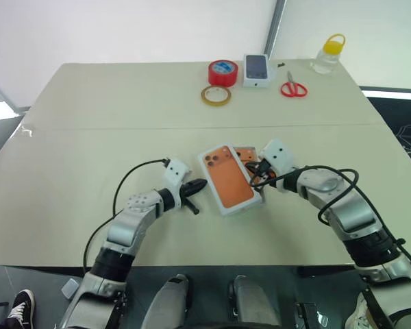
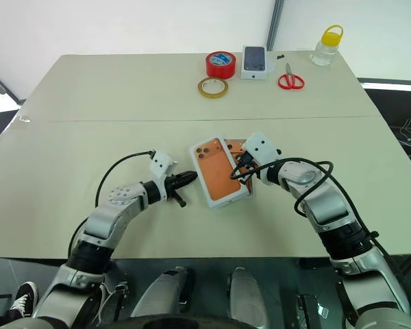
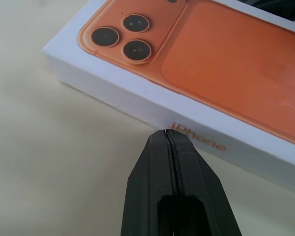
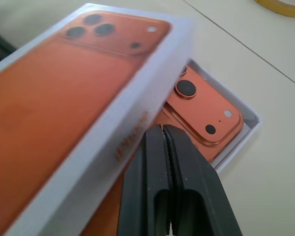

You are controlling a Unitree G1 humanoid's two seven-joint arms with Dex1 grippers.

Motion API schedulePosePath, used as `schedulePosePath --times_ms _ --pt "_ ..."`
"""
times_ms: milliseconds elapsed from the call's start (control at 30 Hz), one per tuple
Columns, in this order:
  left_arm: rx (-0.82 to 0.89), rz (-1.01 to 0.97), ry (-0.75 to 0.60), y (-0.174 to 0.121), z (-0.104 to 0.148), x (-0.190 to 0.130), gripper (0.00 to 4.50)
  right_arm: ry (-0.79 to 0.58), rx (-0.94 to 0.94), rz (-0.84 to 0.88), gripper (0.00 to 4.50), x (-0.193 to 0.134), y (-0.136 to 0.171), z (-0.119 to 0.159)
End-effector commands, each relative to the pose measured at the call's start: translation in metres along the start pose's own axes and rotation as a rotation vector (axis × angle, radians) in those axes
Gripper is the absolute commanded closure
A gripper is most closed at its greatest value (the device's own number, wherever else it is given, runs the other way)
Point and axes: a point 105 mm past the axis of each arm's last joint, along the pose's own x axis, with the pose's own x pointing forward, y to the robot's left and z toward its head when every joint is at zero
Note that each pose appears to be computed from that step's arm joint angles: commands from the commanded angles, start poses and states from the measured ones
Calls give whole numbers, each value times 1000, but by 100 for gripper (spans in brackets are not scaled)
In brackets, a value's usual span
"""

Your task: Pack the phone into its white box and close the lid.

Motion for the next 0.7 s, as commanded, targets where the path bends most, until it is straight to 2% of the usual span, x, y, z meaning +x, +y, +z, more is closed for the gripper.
schedulePosePath --times_ms 33,467,700 --pt "30 -22 -29 -4 8 11 450 -58 -18 -35 445 -6 -9 17" --pt "29 -65 -103 -14 34 28 450 -16 -58 -106 445 -16 -21 8" --pt "35 -61 -99 -11 36 36 450 11 -64 -136 445 -15 -25 2"
